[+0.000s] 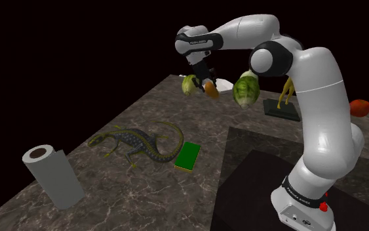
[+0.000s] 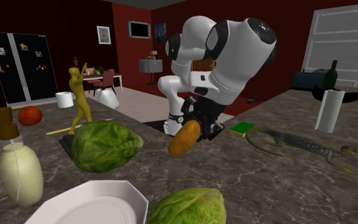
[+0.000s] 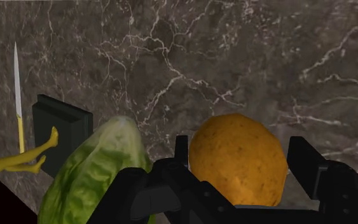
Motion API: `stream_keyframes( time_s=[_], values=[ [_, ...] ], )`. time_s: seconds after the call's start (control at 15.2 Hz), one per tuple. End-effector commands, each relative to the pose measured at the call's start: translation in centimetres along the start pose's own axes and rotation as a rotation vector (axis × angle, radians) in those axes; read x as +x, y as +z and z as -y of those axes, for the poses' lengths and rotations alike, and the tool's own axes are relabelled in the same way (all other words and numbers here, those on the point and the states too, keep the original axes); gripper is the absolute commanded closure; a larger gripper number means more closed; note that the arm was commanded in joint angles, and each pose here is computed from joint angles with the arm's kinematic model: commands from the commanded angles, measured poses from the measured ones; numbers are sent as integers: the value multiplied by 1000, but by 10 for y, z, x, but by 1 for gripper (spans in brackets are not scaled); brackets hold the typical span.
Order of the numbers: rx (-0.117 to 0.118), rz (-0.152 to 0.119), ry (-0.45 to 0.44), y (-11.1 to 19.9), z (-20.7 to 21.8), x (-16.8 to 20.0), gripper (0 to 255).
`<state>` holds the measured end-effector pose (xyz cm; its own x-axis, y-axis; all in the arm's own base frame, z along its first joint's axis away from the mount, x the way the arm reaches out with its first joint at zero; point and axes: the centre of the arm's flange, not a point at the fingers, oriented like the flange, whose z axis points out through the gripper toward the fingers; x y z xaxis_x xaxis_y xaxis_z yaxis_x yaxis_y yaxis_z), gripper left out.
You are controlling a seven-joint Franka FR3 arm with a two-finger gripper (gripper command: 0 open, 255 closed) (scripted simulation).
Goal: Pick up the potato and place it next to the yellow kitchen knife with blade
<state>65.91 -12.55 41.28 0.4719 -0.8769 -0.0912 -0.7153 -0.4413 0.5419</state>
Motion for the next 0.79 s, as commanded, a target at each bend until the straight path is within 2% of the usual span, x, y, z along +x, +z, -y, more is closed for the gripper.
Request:
stream_keyframes(
  time_s=[0.0,0.33,0.73],
  values=[
    [0,0,0,-9,-6,-1,255],
    [0,0,0,-27,-17,-3,255],
    [0,0,0,16,-84,-3,255]
  ],
)
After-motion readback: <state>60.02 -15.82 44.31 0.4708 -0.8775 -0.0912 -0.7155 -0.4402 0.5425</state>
